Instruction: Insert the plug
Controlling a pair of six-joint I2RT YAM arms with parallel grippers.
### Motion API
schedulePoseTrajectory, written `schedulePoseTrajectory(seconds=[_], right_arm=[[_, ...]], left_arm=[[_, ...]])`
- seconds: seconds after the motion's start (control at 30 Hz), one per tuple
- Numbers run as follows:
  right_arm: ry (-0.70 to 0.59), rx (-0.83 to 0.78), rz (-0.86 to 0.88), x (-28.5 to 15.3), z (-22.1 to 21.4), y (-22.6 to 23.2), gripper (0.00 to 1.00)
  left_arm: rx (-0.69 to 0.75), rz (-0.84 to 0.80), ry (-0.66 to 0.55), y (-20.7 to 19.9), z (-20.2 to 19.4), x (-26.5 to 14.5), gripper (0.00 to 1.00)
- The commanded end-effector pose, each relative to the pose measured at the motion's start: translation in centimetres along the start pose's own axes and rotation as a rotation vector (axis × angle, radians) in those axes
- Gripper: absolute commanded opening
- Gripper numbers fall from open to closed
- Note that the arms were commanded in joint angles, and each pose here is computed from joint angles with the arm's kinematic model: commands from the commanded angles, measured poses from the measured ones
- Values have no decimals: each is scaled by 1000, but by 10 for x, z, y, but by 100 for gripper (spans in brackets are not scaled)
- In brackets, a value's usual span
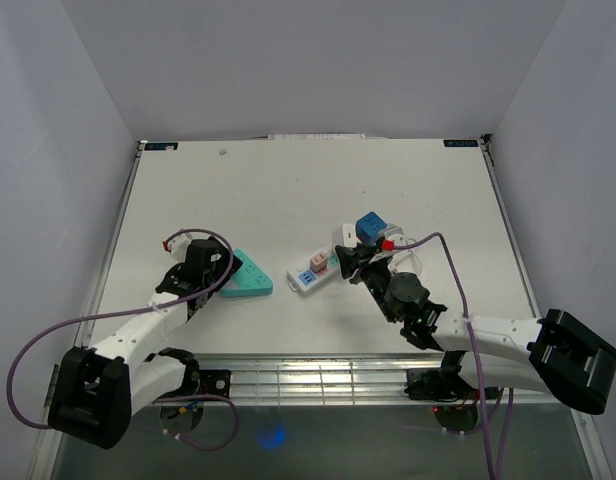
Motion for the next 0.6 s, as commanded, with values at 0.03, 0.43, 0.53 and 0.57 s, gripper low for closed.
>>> schedulePoseTrajectory(seconds=[0.03,0.43,0.53,0.57], right_arm=[[-76,52,40,9,30,17,8],[-7,-20,150,15,16,36,8],[-1,-25,162,15,15,38,8],[8,-30,163,16,13,38,8]], left_arm=[[22,-28,20,6,-7,-9,98],[53,-86,75,10,-25,-13,98],[62,-104,73,7,-25,-13,94],[65,-110,71,6,-24,-13,92]])
Point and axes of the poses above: each gripper's point midway between its finger pads, its own x axis out along the fingers, its own y axis along the line the jaws close on, z = x × y, the point moved 2 cm from there along -x, back along the fingers, and after that the axes turned 7 degrees about x, right-handed, at the moved point
